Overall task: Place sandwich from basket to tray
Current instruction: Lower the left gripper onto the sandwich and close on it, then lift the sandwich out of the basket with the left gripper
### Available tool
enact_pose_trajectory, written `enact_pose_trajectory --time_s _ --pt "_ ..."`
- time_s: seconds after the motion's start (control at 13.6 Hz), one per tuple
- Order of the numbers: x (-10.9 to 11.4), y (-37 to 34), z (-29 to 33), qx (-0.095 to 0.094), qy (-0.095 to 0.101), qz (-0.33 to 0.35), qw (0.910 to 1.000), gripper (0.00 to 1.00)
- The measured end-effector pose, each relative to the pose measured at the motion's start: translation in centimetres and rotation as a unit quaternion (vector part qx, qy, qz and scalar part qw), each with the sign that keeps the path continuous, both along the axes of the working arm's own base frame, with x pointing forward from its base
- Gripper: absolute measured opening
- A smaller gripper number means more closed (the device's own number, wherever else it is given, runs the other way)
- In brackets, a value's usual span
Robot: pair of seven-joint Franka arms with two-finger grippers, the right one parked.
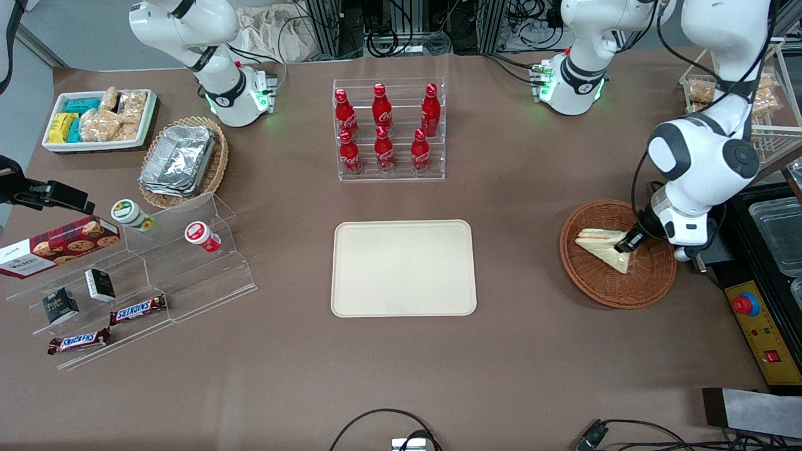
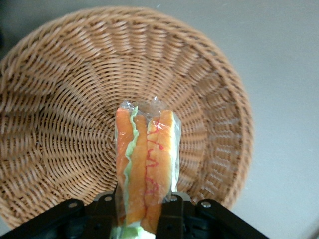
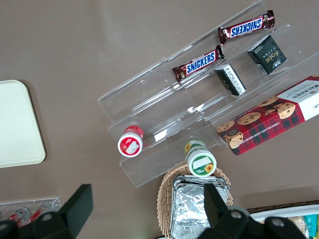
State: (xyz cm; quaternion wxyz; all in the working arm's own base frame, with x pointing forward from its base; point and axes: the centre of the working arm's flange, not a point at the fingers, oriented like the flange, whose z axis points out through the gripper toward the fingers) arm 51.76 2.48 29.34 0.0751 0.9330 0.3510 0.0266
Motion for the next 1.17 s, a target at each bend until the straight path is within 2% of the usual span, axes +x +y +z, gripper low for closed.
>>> enact_pose_trajectory --time_s 0.15,0.37,0.66,1.17 --pt "0.3 -1.4 2.5 0.02 0.009 -0.052 0.9984 0.29" --pt "1.2 -5.4 5.9 0.043 0.028 -0.134 0.9896 0.29" --pt "1.1 -11.3 6.8 0.054 0.022 -0.232 0.9709 0.29" --pt "-1.8 -22.6 7.5 0.063 0.009 -0.347 0.9356 0.29"
